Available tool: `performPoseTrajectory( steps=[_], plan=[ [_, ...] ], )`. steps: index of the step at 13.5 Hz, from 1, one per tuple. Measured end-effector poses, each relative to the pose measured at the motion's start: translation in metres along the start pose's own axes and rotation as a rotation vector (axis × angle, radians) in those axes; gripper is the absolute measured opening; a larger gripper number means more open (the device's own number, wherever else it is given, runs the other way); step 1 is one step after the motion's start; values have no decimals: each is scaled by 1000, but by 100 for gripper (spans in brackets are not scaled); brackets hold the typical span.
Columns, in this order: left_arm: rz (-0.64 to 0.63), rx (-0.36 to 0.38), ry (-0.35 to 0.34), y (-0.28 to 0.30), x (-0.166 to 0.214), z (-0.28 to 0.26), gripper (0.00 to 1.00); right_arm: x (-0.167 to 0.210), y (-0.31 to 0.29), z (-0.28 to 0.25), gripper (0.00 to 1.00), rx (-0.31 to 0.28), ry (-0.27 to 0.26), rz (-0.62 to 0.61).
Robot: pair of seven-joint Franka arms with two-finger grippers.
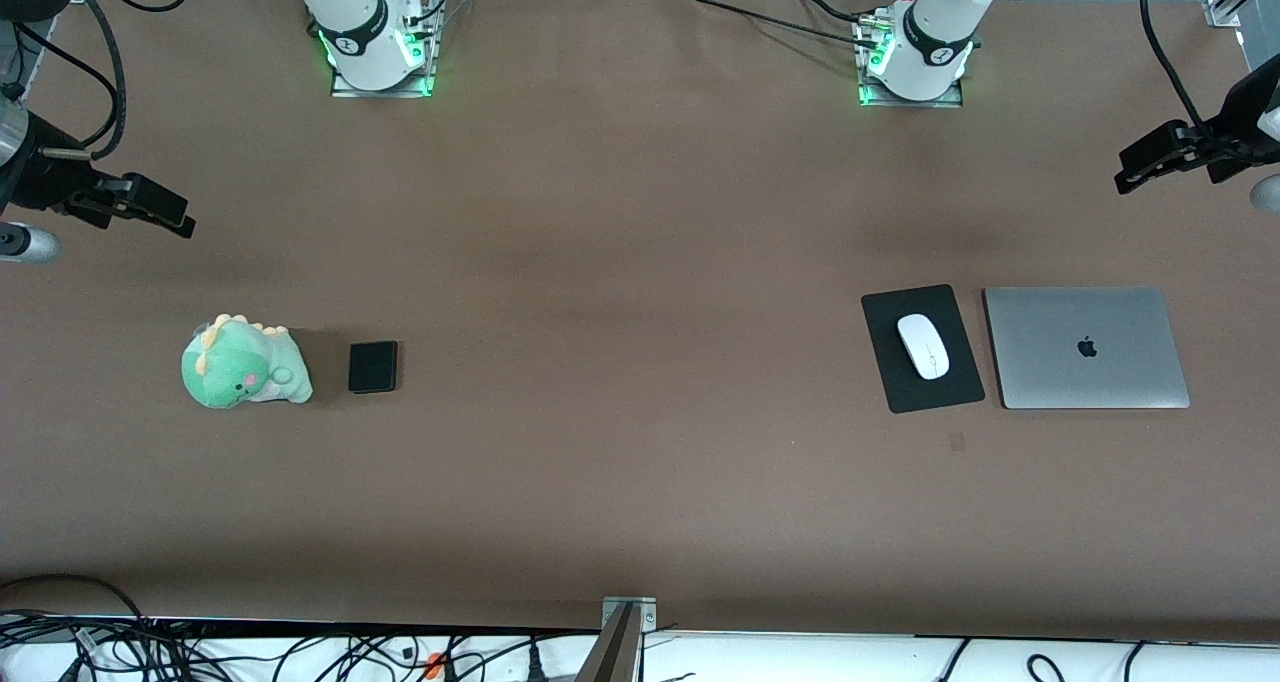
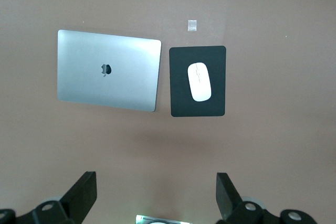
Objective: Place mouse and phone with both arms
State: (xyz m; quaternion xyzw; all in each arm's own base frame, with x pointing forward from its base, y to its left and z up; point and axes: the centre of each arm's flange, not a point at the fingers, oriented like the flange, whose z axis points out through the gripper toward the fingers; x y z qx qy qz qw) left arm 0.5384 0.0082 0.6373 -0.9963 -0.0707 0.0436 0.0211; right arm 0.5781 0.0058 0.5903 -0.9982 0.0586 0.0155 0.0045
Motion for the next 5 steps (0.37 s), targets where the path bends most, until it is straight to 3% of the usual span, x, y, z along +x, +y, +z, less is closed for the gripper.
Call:
performPoseTrajectory(
  steps=[5],
  plan=[
    [0, -1, 8, 0, 1, -1, 100, 7, -1, 2, 100, 4, 31, 0]
  ],
)
